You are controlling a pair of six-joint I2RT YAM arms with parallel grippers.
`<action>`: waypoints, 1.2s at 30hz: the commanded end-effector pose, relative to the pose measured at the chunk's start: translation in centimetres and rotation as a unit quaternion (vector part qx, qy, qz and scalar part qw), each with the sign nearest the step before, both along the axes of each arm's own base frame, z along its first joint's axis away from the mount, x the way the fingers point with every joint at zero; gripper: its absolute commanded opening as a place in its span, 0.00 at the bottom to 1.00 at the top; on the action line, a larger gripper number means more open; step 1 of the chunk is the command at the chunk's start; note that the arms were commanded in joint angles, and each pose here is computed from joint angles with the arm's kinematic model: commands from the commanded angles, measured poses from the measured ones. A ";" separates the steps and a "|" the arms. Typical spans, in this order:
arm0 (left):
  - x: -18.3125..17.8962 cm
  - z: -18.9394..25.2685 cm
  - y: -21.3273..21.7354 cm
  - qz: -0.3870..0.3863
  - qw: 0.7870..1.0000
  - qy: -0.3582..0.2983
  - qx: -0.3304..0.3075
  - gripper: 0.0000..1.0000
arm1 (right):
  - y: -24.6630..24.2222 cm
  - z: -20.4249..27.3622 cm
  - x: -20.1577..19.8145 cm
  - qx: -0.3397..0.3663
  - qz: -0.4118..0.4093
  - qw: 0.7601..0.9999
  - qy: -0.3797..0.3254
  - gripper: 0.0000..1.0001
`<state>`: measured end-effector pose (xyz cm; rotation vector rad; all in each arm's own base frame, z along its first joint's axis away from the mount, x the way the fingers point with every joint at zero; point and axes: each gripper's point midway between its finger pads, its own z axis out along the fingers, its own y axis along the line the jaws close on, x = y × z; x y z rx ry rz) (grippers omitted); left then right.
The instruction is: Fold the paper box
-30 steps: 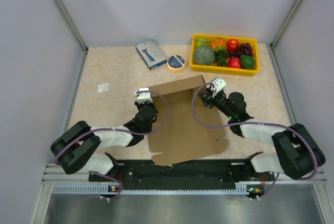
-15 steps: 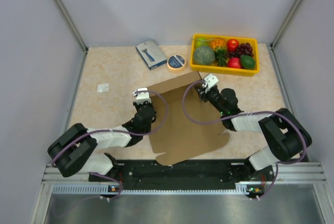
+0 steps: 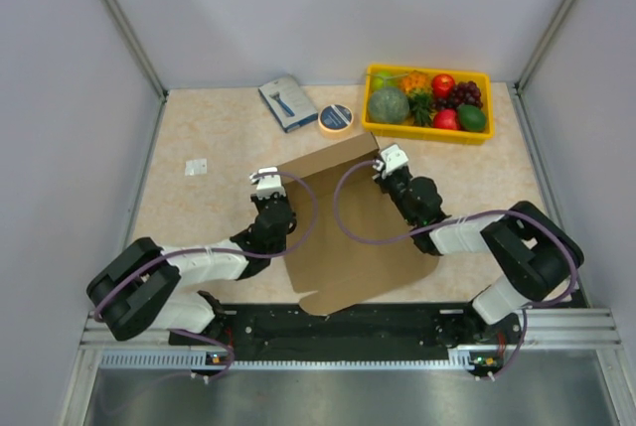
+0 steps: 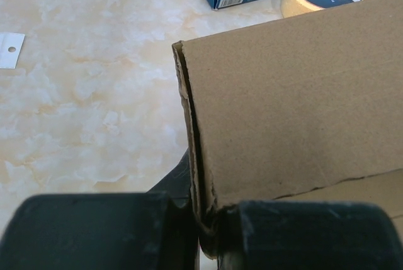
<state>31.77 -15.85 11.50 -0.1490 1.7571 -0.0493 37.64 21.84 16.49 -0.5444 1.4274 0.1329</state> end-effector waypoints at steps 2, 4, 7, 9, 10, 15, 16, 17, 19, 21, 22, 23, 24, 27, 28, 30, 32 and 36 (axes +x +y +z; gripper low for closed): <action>-1.2 -1.4 -2.6 -0.081 0.996 0.039 0.017 0.00 | 2.0 2.3 0.2 0.014 0.014 0.999 -0.046 0.19; -1.3 -1.3 -2.5 -0.081 0.996 0.038 0.013 0.00 | 2.6 2.2 0.3 0.011 0.022 0.999 -0.043 0.27; -1.4 -1.5 -2.4 -0.078 0.996 0.038 0.014 0.00 | 3.1 1.8 0.7 0.001 0.029 0.999 -0.034 0.29; -1.4 -1.4 -2.4 -0.080 0.996 0.038 0.013 0.00 | 2.8 1.8 1.1 0.003 0.016 0.999 -0.036 0.18; -1.4 -1.3 -2.5 -0.080 0.996 0.038 0.013 0.00 | 2.9 1.7 1.2 -0.001 0.016 0.999 -0.034 0.09; -1.3 -1.4 -2.1 -0.065 0.997 0.041 0.013 0.00 | -2.4 2.8 2.5 0.001 -0.189 0.980 -0.055 0.00; -1.3 -1.5 -2.0 -0.060 0.997 0.042 0.008 0.00 | -2.6 2.2 2.2 -0.006 -0.212 0.975 -0.061 0.00; -1.3 -1.4 -2.0 -0.058 0.997 0.042 0.006 0.00 | -3.2 2.3 2.1 -0.017 -0.230 0.971 -0.069 0.00; -1.3 -1.7 -2.0 -0.057 0.997 0.045 0.008 0.00 | -2.7 1.9 2.0 -0.022 -0.222 0.973 -0.061 0.00; -1.3 -1.7 -2.0 -0.055 0.997 0.046 0.008 0.00 | -1.9 1.5 1.9 -0.012 -0.201 0.978 -0.051 0.00; -1.3 -1.8 -2.0 -0.055 0.997 0.048 0.008 0.00 | -1.5 1.3 1.9 -0.006 -0.186 0.981 -0.047 0.00; -1.4 -1.8 -2.0 -0.057 0.997 0.048 0.008 0.00 | -0.9 1.4 1.7 -0.004 -0.163 0.986 -0.043 0.00; -1.4 -1.8 -2.1 -0.058 0.997 0.048 0.006 0.00 | 0.7 1.6 1.4 0.000 -0.110 0.993 -0.042 0.00; -1.4 -1.7 -2.1 -0.060 0.997 0.048 0.007 0.00 | 1.0 1.1 1.2 0.025 -0.057 0.998 0.007 0.17; -1.4 -1.7 -2.1 -0.059 0.997 0.049 0.008 0.00 | 0.8 1.2 1.1 0.041 -0.051 0.998 0.016 0.28; -1.4 -1.8 -2.0 -0.057 0.997 0.050 0.009 0.00 | -0.6 1.5 0.6 0.045 -0.058 0.997 0.018 0.51; -1.5 -1.9 -1.9 -0.057 0.997 0.051 0.008 0.00 | -1.3 0.6 0.1 0.040 -0.050 0.997 0.040 0.56; -1.7 -2.1 -1.7 -0.055 0.997 0.053 0.008 0.00 | -2.6 -0.2 0.5 0.049 -0.027 0.997 0.061 0.55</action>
